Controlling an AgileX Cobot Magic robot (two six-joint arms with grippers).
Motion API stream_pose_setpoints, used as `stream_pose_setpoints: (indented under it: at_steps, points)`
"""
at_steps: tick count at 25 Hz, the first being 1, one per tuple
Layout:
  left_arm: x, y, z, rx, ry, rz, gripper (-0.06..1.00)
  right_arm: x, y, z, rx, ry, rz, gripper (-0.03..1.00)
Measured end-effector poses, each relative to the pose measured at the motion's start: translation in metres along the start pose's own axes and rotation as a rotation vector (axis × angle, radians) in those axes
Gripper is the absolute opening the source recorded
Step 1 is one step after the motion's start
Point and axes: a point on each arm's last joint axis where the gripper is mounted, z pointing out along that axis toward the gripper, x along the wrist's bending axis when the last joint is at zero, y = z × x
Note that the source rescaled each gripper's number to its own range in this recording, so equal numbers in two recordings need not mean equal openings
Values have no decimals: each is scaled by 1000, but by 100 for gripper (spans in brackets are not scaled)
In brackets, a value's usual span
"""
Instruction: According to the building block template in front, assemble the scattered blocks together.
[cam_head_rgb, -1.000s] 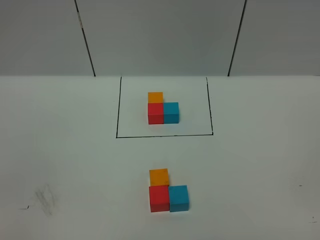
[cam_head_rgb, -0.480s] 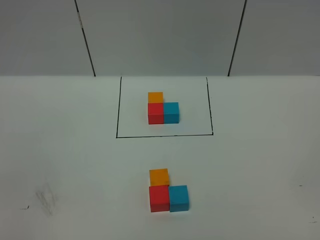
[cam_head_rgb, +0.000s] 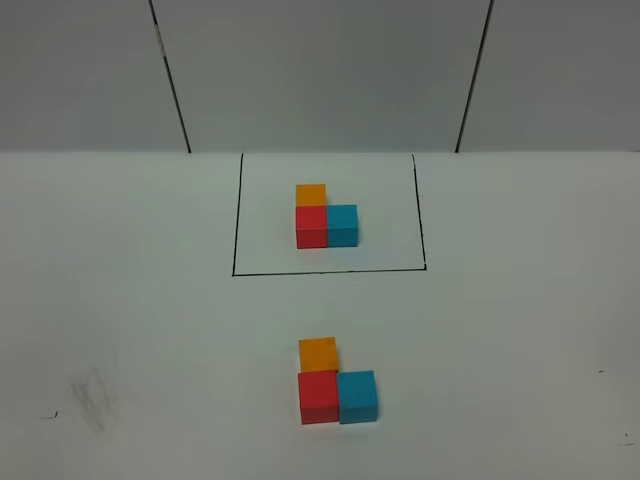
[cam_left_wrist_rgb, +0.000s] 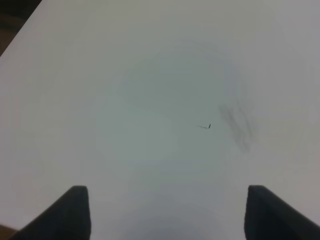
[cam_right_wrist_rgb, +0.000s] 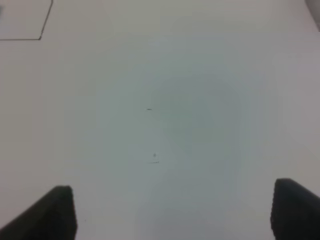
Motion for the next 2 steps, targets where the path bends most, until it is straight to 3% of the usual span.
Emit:
stream_pose_setpoints:
  at_steps: [2]
  points:
    - [0, 0, 0, 0, 0, 0, 48, 0, 0, 0, 0, 0, 1, 63]
